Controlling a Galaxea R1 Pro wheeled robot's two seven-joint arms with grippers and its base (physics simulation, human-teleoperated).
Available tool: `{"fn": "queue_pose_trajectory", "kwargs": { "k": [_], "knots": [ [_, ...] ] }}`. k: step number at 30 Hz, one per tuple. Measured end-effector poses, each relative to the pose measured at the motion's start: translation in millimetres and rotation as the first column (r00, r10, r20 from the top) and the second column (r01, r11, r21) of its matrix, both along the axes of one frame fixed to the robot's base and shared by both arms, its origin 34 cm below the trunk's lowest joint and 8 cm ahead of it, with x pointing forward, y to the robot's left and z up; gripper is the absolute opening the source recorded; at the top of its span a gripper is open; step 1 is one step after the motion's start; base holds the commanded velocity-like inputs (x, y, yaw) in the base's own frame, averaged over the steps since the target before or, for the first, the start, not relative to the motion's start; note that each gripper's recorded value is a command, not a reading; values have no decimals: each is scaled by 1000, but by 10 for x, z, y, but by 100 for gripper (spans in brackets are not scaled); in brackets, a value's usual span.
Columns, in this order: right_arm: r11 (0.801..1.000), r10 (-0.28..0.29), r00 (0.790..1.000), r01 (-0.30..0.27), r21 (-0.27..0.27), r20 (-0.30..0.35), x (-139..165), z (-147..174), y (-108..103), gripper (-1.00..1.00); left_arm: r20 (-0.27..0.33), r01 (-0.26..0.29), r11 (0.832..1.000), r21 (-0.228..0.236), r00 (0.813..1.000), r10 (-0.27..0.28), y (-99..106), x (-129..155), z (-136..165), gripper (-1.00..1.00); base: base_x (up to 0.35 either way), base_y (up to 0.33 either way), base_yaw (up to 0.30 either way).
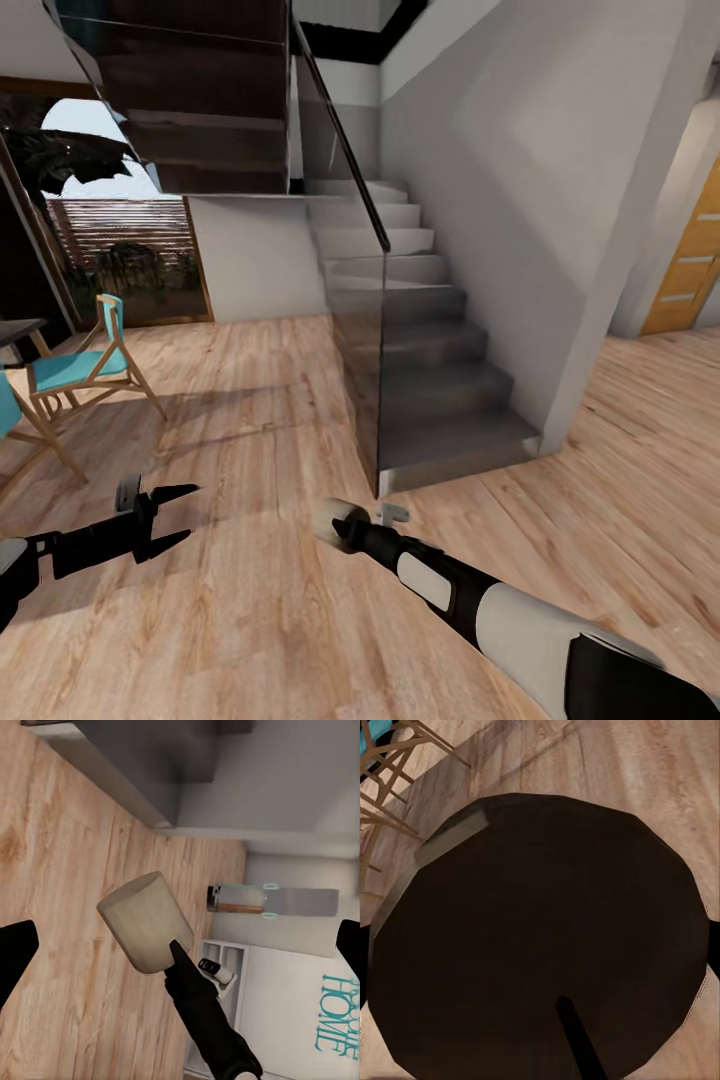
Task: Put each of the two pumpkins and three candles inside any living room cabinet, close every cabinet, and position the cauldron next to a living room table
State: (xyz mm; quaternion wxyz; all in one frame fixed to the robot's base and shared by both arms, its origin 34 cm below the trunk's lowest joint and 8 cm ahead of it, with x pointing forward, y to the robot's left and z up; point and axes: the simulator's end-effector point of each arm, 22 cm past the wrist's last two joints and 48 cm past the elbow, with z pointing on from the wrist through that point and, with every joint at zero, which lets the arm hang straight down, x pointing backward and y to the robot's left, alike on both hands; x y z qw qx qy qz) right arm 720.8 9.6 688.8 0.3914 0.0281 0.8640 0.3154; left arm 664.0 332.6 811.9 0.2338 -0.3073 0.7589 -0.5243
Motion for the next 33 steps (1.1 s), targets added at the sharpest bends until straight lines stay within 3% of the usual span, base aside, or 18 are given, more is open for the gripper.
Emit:
{"fn": "queue_pose_trajectory", "kwargs": {
  "k": [13, 24, 33],
  "knots": [
    [1000, -1, 1000, 1, 0, 17, 9, 94, 0, -100, 17, 1, 1000, 0, 1000, -1, -2, -9, 88, 100, 40, 34, 178],
    [1000, 2, 999, -3, 5, 32, 15, 180, 10, -100, 29, 0, 1000, 2, 1000, 0, 6, -16, 156, 100, 225, 221, 160],
    [1000, 0, 999, 0, -1, 33, 15, 187, 7, -100, 7, -16, 1000, -5, 1000, 16, 58, -31, 75, 100, 27, 300, 134]
  ]
}}
